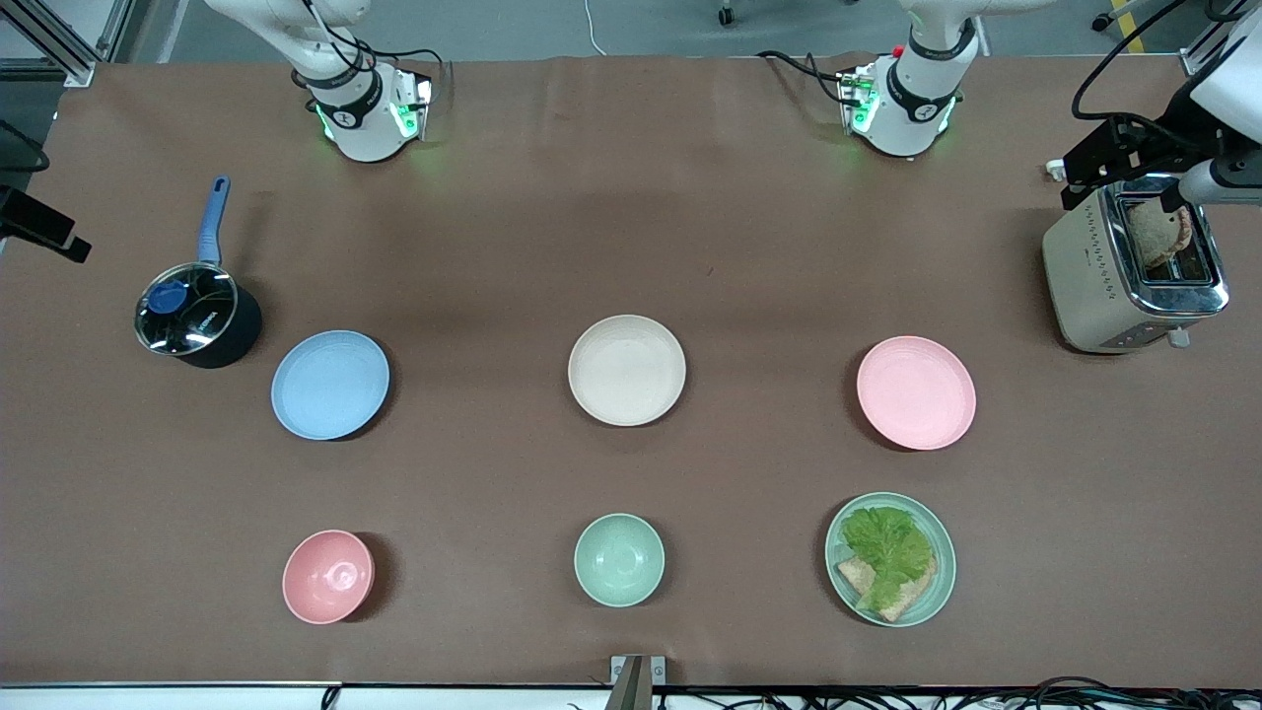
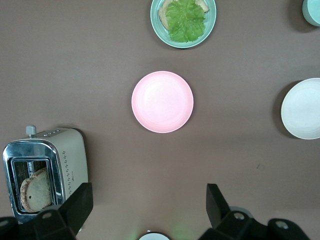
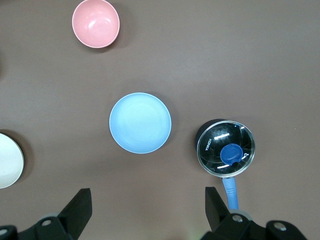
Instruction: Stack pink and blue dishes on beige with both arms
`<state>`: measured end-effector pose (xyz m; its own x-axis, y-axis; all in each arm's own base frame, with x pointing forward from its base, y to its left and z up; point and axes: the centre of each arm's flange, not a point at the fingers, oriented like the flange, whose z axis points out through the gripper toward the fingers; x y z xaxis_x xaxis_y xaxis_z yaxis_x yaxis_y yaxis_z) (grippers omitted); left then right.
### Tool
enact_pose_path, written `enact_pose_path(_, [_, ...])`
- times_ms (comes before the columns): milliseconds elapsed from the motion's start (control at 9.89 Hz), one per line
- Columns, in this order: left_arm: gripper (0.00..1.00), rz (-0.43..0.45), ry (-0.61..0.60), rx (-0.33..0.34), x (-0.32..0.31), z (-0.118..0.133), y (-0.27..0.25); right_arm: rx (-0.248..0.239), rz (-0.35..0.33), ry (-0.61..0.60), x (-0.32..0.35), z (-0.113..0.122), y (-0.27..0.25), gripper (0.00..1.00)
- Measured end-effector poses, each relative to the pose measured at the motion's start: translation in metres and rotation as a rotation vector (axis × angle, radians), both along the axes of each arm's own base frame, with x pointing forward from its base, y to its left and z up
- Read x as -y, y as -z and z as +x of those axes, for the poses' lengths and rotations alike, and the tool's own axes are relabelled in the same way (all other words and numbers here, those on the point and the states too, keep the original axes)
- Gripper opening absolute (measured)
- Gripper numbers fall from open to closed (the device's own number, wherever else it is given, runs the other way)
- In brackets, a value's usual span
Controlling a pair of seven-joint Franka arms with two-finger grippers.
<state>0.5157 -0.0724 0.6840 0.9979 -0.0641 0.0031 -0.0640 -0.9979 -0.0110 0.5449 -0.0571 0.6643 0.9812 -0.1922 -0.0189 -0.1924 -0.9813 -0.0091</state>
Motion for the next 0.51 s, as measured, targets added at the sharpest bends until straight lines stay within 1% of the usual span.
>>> enact_pose_path(303, [1.00, -0.001, 0.000, -0.013, 0.000, 0.006, 0.007, 0.000, 0.000, 0.000, 0.000, 0.000, 0.000, 1.00])
enact_pose_path(506, [1.00, -0.006, 0.032, -0.055, -0.005, 0.029, 0.035, -0.001, 0.000, -0.002, -0.001, 0.000, 0.000, 1.00])
